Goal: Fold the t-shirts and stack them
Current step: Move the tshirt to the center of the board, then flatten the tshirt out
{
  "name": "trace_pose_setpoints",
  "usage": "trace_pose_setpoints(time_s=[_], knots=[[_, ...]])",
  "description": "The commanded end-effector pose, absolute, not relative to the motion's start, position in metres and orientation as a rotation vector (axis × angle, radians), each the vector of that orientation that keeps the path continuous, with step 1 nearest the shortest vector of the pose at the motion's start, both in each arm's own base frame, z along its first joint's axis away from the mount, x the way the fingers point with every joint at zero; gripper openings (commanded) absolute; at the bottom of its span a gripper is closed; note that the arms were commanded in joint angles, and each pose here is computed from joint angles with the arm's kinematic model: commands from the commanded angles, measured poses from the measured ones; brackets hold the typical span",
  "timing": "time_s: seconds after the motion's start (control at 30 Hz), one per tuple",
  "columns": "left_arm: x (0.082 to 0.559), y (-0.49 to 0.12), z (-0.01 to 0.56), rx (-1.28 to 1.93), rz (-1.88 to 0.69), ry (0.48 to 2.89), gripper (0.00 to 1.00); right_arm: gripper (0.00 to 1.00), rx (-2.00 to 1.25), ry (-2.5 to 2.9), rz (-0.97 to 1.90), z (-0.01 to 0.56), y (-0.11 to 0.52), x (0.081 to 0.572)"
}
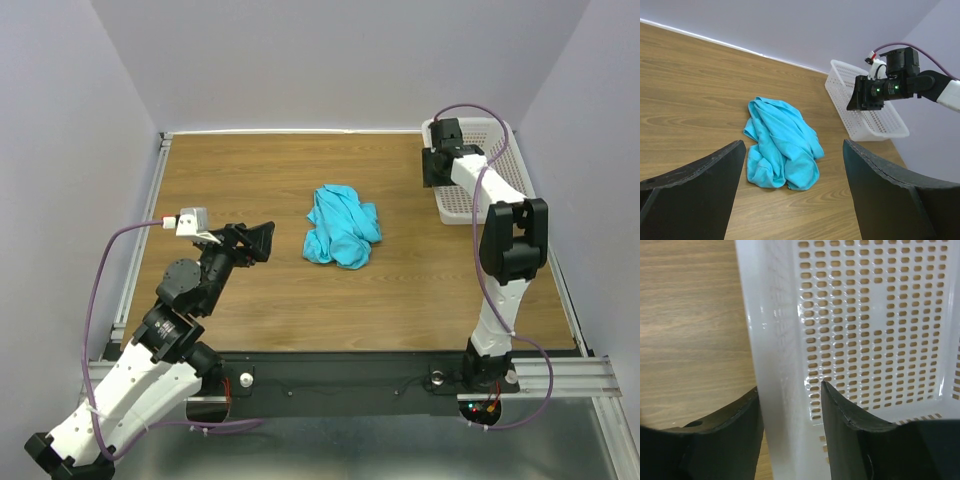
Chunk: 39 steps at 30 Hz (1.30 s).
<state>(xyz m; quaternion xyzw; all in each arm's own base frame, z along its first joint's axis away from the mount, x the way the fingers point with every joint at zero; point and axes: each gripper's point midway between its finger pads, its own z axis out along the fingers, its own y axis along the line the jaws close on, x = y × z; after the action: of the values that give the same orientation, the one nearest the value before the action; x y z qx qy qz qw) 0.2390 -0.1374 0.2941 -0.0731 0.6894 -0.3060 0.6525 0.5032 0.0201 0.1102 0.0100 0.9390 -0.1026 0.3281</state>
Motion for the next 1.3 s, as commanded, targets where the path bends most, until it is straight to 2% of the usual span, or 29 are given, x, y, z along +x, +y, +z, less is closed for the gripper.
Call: trace_pose_setpoints(time_s=[0.0,0.07,0.17,0.67,0.73,0.97,1.0,1.17,1.27], knots=[[0.238,-0.136,0.306,-0.181,-0.722,1.510,0.90,0.50,0.025,2.380,-0.428,0.119,-0.003,0.514],[0.238,-0.136,0.305,-0.180,-0.720,1.511,0.90,0.42,0.010,2.365,-0.454,0.122,-0.007,0.517],[0.238,-0.135,0.305,-0.181,-0.717,1.511,0.90,0.34,0.031,2.330,-0.502,0.129,-0.018,0.525],[0.237,-0.133,0.304,-0.185,-0.712,1.515,0.90,0.34,0.136,2.290,-0.578,0.138,-0.074,0.546],[0.237,-0.134,0.304,-0.184,-0.717,1.514,0.90,0.36,0.132,2.279,-0.562,0.143,-0.072,0.549],[0.238,-0.135,0.303,-0.183,-0.719,1.516,0.90,0.63,0.120,2.238,-0.501,0.168,-0.065,0.549],[0.238,-0.135,0.303,-0.183,-0.719,1.516,0.90,0.67,0.116,2.216,-0.481,0.180,-0.063,0.549],[0.240,-0.138,0.300,-0.174,-0.717,1.526,0.90,0.70,0.047,2.149,-0.373,0.223,-0.048,0.540],[0.244,-0.144,0.296,-0.163,-0.722,1.544,0.91,0.84,-0.094,2.085,-0.273,0.262,-0.029,0.523]])
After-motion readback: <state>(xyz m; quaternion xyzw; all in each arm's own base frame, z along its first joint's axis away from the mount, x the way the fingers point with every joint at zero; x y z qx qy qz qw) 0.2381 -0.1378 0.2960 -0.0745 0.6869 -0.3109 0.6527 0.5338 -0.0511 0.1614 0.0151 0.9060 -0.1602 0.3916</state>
